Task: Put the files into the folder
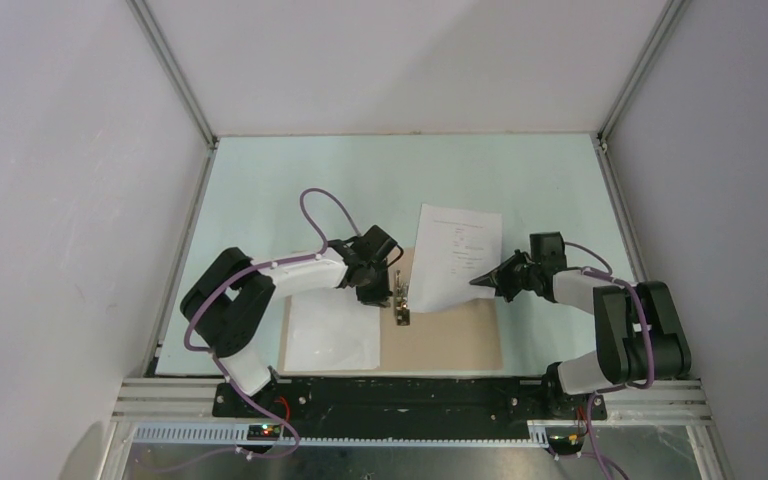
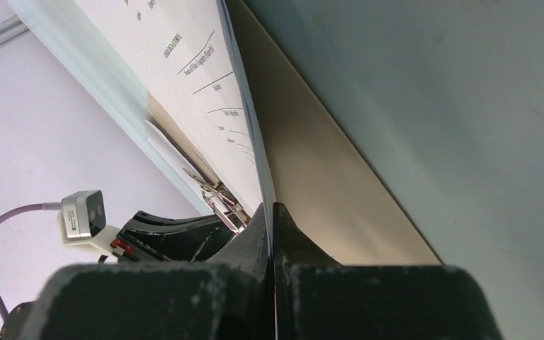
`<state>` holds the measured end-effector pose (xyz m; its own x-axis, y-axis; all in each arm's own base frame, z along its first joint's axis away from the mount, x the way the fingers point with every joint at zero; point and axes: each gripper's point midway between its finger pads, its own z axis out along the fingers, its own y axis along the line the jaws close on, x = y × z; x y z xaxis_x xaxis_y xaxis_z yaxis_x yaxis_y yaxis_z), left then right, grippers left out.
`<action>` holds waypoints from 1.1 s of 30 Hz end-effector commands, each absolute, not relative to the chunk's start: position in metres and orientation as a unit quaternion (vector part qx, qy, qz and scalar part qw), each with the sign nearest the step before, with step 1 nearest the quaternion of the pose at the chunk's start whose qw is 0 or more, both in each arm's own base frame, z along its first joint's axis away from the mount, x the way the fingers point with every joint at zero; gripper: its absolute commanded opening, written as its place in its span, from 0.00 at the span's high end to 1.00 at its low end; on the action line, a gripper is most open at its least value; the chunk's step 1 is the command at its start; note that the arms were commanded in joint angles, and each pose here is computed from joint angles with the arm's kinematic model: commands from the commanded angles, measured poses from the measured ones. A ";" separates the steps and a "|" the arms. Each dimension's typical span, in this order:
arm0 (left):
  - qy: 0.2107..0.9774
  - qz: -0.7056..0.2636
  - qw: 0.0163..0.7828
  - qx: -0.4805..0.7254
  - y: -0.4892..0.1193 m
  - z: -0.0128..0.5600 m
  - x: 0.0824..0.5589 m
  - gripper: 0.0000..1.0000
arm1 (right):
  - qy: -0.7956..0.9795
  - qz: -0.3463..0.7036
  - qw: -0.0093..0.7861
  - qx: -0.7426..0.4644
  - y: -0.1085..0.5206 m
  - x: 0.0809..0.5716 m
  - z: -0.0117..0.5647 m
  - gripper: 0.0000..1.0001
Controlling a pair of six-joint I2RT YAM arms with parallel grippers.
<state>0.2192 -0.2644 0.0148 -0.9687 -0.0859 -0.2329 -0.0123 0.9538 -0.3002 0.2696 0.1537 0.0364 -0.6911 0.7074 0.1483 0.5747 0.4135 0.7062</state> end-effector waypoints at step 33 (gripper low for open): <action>0.984 -0.139 0.112 -0.012 -0.264 0.004 0.214 0.86 | 0.825 0.358 0.143 0.413 0.143 0.304 0.050 1.00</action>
